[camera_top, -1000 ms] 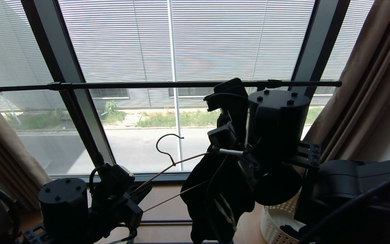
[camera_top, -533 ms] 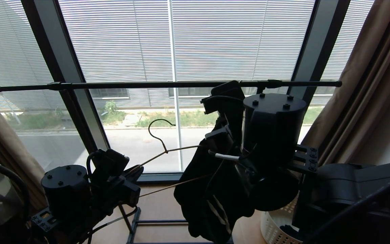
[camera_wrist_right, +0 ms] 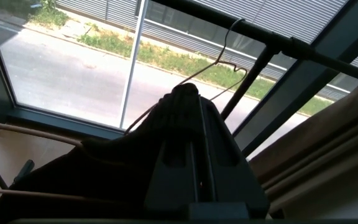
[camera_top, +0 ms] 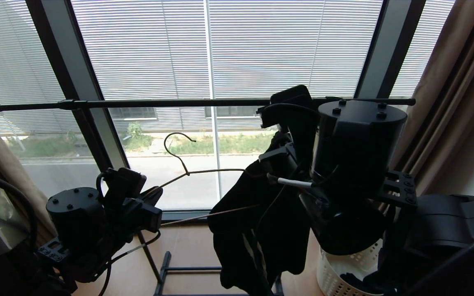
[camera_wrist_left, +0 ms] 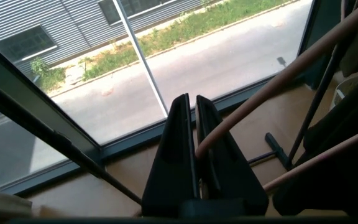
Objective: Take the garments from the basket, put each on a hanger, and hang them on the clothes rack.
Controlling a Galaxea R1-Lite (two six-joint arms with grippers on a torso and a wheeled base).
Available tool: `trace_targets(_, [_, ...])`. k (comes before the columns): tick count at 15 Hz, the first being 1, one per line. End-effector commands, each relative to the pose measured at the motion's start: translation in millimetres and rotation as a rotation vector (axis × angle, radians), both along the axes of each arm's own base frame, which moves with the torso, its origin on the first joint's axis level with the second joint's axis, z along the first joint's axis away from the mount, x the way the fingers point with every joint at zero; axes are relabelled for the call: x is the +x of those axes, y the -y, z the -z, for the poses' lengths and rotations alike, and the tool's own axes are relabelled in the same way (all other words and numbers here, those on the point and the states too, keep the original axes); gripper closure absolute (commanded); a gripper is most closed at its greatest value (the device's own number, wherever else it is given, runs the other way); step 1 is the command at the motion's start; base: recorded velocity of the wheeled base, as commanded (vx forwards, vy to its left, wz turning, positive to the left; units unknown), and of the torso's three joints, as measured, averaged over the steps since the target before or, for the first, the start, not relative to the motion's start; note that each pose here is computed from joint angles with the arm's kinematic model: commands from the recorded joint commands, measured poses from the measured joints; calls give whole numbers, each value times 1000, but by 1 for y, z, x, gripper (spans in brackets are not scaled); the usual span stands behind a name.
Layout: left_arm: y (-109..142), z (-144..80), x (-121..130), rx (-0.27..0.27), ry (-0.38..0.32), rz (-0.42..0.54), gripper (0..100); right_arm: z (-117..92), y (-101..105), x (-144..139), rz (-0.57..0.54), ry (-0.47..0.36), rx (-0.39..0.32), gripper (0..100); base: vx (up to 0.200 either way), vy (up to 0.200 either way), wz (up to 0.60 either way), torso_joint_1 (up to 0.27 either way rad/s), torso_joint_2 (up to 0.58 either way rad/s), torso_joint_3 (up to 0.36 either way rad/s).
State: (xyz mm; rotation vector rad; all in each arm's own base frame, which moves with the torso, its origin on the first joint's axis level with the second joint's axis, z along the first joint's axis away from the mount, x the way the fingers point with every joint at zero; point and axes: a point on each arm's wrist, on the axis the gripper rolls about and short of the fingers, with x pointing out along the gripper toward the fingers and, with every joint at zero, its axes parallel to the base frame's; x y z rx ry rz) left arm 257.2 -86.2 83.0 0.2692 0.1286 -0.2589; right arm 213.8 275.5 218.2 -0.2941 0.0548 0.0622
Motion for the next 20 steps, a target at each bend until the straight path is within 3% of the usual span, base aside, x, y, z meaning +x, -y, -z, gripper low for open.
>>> trace_targets(1, [6,0,-3,0,-1,17,100,0,-7,-4,-21,1,0,100,0,0,0,0,0,0])
trace_targets(6, [20,1,-10,2,-3,37,100,8,-50,-7,-87,4,5,100,0,0,0,0,0,0])
trace_targets(10, [32,3,-19,11,-14,69,100,11,-65,-9,-94,10,15,100,0,0,0,0,0,0])
trace_targets(14, [38,4,-22,14,-19,75,100,27,-95,-20,-139,1,-1,100,0,0,0,0,0,0])
trace_targets(20, [42,9,-24,20,-36,89,100,26,-106,-22,-141,10,31,100,0,0,0,0,0,0])
